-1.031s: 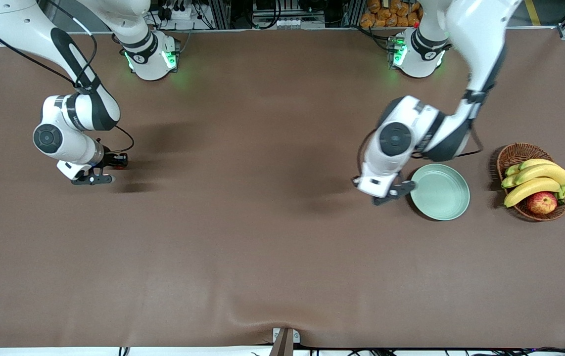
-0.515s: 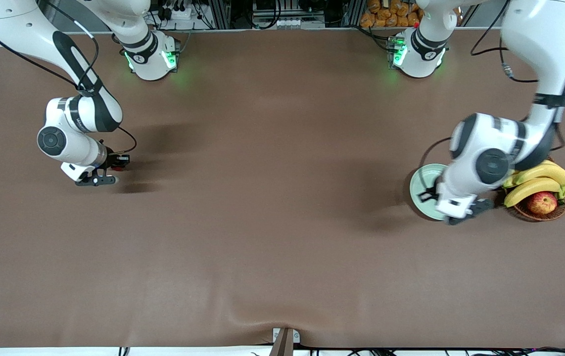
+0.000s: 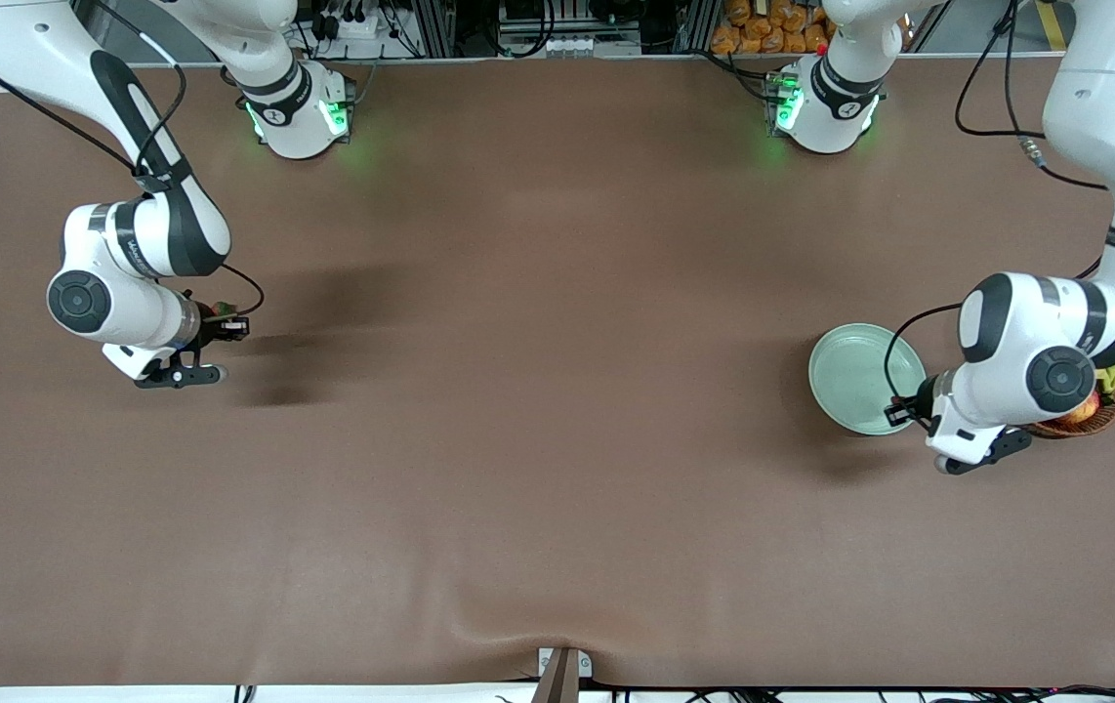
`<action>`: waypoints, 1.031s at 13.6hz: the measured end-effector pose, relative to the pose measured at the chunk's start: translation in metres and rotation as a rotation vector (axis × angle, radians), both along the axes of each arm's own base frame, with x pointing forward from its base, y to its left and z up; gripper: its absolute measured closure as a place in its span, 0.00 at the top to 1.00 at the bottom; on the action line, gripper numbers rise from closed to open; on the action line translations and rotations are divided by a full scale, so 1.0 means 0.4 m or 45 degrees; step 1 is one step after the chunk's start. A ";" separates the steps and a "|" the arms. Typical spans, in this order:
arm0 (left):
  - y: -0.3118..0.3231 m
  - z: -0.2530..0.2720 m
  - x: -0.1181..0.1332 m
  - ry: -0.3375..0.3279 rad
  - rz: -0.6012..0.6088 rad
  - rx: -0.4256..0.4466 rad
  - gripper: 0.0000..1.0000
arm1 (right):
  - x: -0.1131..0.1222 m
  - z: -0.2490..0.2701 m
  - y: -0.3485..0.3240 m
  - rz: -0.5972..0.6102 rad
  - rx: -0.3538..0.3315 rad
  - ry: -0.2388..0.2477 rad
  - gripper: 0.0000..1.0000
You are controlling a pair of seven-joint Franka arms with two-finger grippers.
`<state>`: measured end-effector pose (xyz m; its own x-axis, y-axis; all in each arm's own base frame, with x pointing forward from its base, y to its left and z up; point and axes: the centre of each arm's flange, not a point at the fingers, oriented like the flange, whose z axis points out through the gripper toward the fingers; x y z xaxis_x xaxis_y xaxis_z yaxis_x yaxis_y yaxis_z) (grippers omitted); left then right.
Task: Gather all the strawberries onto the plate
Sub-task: 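Carry the strawberry with the left gripper onto the green plate, release, then grasp a second strawberry with the right gripper and lift it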
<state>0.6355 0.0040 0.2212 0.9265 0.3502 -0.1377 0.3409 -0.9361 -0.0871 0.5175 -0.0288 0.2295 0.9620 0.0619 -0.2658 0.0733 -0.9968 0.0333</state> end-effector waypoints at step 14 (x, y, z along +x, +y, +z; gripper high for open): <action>-0.082 0.039 -0.008 0.029 -0.006 -0.004 1.00 | -0.038 -0.076 -0.202 0.003 0.084 0.017 0.73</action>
<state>0.6322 -0.0287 0.2366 0.9249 0.3451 -0.1597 0.3342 -0.9380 -0.0919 0.5025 -0.1094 0.1992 0.9583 0.0819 -0.2736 0.0755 -0.9966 -0.0338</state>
